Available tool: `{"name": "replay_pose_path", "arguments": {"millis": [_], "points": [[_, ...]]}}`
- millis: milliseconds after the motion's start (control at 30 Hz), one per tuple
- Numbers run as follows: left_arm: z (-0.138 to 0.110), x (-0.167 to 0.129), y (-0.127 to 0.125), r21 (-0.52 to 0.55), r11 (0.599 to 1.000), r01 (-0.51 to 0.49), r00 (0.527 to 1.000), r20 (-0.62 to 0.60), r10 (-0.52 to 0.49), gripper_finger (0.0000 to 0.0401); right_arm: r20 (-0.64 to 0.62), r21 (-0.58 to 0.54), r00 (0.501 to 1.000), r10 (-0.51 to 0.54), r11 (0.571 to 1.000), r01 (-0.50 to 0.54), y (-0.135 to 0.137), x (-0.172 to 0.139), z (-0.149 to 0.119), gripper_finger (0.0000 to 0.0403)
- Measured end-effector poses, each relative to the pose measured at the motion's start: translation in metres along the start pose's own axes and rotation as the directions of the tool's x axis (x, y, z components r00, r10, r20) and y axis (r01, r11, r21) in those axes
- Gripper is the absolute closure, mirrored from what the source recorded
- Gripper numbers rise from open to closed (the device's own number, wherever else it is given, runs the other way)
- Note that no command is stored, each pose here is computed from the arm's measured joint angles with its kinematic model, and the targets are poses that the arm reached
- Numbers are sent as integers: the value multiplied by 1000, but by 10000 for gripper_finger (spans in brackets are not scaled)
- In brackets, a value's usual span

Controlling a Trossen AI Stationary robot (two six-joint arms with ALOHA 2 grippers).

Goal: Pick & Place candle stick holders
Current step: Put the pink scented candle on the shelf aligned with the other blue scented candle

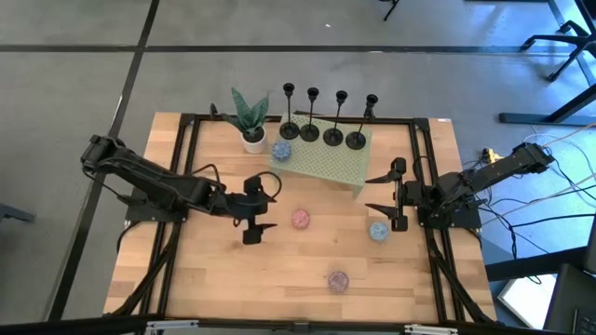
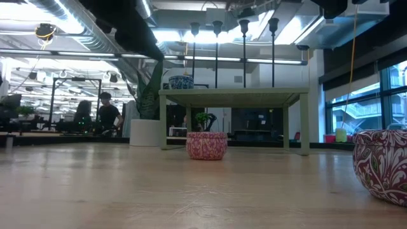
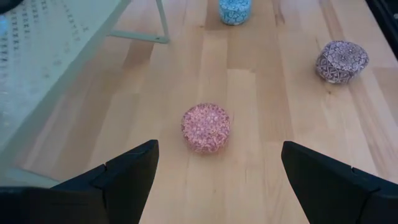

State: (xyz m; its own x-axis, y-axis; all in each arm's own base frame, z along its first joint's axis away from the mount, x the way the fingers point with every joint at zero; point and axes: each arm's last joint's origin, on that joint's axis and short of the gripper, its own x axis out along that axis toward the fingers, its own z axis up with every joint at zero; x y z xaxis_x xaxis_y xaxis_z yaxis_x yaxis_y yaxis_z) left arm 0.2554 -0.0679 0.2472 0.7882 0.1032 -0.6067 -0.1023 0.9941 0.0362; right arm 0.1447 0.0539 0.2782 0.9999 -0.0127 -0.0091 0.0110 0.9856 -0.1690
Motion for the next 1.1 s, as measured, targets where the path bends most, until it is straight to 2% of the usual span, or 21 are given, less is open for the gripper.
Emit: {"name": "replay_pose_path", "arguments": {"millis": [367,633,867,1000,1100], "points": [[-15,12,-1,-32,999,40,996,83,-38,63,0,0,1000,0,1000,0,0,0,0,114],[-13,22,-5,-43,998,51,991,125,-45,63,0,0,1000,0,1000,0,0,0,0,114],[-21,46,-10,16,999,32,995,93,-33,63,-1,0,1000,0,1000,0,0,0,0,114],[-24,59,-9,0,1000,18,996,93,-18,63,0,0,1000,0,1000,0,0,0,0,114],[-25,66,-3,-52,999,4,996,91,1,63,0,0,1000,0,1000,0,0,0,0,114]]}}
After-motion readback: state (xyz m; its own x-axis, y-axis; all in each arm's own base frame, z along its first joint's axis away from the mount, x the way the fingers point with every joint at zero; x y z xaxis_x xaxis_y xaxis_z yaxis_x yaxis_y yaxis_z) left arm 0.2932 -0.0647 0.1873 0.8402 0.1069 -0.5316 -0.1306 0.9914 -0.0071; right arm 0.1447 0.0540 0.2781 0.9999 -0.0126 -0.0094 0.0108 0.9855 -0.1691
